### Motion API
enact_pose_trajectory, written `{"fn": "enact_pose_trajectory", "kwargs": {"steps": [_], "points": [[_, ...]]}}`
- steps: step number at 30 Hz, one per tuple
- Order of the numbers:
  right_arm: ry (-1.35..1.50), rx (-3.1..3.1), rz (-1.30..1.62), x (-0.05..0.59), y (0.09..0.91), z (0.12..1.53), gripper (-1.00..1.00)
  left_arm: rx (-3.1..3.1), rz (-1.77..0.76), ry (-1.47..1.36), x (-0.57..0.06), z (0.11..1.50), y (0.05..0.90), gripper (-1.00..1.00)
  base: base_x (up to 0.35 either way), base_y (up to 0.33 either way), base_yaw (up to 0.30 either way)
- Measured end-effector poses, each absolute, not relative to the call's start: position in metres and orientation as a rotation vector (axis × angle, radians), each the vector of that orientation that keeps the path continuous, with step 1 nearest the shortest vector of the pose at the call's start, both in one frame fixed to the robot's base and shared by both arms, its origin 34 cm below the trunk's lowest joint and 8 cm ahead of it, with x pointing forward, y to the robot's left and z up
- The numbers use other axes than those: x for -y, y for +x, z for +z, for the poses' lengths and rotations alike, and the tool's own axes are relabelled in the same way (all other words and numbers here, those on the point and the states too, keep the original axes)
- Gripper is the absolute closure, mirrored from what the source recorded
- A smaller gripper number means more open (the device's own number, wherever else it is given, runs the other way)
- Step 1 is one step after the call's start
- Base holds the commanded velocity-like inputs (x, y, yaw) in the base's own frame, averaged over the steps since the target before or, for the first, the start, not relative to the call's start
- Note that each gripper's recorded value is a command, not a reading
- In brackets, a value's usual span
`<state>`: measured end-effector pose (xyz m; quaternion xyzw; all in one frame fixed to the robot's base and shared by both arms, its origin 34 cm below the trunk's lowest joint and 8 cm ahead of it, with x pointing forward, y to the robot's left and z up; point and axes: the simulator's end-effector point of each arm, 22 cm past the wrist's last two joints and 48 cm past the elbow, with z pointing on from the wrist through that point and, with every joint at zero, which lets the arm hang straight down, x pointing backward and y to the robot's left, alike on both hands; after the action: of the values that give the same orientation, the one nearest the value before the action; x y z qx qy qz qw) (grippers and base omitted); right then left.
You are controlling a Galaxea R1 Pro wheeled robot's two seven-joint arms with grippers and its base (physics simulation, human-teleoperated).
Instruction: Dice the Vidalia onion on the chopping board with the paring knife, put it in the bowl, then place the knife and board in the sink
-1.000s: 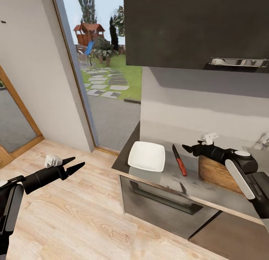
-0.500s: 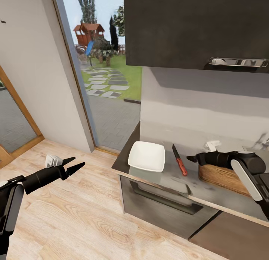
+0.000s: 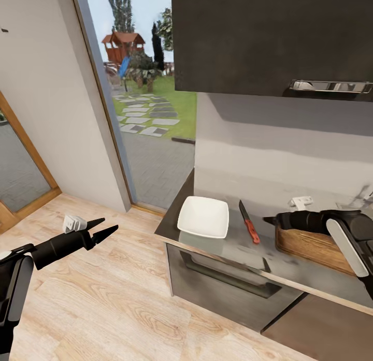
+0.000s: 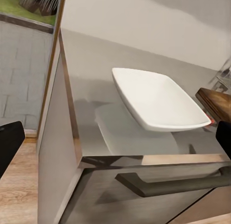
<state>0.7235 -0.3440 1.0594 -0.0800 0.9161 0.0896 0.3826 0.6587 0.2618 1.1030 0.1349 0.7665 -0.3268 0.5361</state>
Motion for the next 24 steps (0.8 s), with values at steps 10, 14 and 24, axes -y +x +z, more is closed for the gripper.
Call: {"fn": "enact_pose_trajectory", "kwargs": {"steps": [10, 14, 24], "points": [[-0.181, -2.323, 0.300, 0.302, 0.729, 1.051, -1.00, -1.824, -0.783, 0.321, -0.260, 1.103, 0.659, -1.00, 0.000, 0.000, 0.000], [-0.137, -2.326, 0.242, 0.302, 0.734, 1.046, -1.00, -1.823, -0.786, 0.320, -0.258, 1.103, 0.659, -1.00, 0.000, 0.000, 0.000], [-0.038, -2.341, 0.078, 0.317, 0.741, 1.037, -1.00, -1.822, -0.788, 0.320, -0.258, 1.103, 0.659, -1.00, 0.000, 0.000, 0.000]]}}
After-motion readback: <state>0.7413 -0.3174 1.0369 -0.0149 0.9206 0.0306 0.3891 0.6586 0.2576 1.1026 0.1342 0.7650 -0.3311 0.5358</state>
